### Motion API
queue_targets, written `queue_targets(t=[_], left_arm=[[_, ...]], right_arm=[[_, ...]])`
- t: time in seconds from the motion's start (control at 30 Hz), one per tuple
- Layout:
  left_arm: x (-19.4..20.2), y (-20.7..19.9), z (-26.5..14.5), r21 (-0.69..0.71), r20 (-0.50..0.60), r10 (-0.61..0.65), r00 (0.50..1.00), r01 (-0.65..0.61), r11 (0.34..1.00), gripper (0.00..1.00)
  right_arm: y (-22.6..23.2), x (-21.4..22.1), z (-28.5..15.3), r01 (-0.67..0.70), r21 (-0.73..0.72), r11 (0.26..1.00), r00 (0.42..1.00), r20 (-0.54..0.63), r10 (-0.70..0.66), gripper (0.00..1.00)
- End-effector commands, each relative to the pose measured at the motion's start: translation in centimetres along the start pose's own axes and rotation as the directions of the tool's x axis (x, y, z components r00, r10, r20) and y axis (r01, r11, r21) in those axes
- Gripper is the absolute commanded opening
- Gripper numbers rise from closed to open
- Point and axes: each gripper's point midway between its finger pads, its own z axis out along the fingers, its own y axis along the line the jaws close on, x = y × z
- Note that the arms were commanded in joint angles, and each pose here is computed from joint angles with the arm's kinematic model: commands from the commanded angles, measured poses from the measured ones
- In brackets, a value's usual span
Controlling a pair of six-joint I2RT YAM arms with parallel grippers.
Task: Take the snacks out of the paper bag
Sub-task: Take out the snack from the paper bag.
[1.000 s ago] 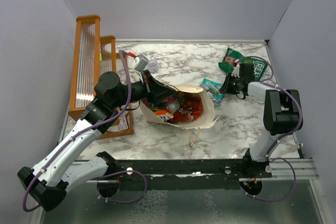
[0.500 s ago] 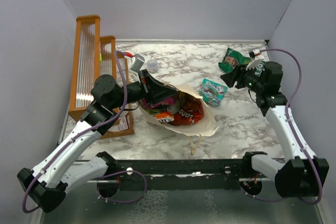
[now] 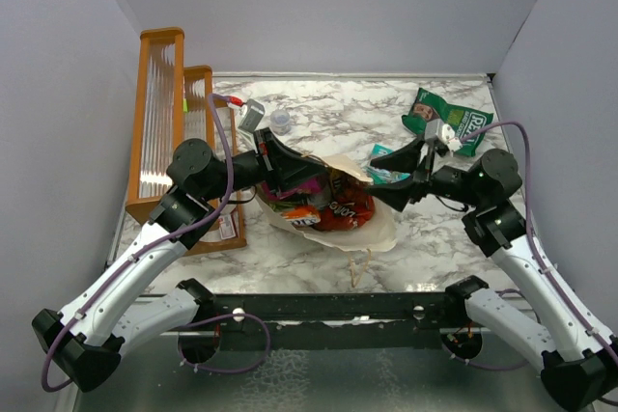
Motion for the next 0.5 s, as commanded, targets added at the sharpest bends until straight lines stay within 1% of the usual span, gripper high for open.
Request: queue_targets(t=[0.0, 0.1, 0.17, 0.2, 0.27, 0.3, 0.4, 0.47], left_arm=[[-1.3, -1.4, 0.0, 0.044, 0.053, 0.035, 0.998, -0.037, 0.998, 0.0], [-1.4, -1.2, 0.1, 0.037, 0.055, 0.036, 0.998, -0.038, 0.999, 0.0], [-1.4, -1.2, 0.1, 0.035, 0.052, 0.037, 0.998, -0.038, 0.999, 0.0], [-1.4, -1.1, 0.1, 0.031, 0.051, 0.039, 0.998, -0.04, 0.999, 0.0], [-1.5, -1.1, 0.1, 0.03, 0.052, 0.037, 0.998, -0.038, 0.999, 0.0], [-1.4, -1.1, 0.1, 0.028, 0.051, 0.037, 0.998, -0.038, 0.999, 0.0], [-1.6, -1.2, 0.1, 0.027, 0.054, 0.039, 0.998, -0.041, 0.999, 0.0], [-1.7, -1.4, 0.0, 0.03, 0.053, 0.041, 0.998, -0.043, 0.999, 0.0]], right_arm=[[3.3, 0.9, 2.7, 0.021, -0.115, 0.993, 1.0, -0.005, -0.022, 0.63], [5.4, 3.2, 6.0, 0.014, -0.127, 0.992, 0.997, -0.073, -0.023, 0.63], [5.5, 4.9, 8.0, 0.058, -0.026, 0.998, 0.991, -0.12, -0.061, 0.63], [4.7, 5.8, 8.7, 0.081, 0.049, 0.995, 0.986, -0.148, -0.073, 0.64], [2.9, 7.2, 9.4, 0.105, 0.187, 0.977, 0.977, -0.202, -0.067, 0.63], [2.2, 8.0, 9.7, 0.11, 0.228, 0.967, 0.972, -0.227, -0.057, 0.63], [1.3, 9.0, 10.2, 0.125, 0.268, 0.955, 0.962, -0.267, -0.051, 0.61], [0.7, 9.1, 10.1, 0.121, 0.304, 0.945, 0.965, -0.26, -0.04, 0.6]])
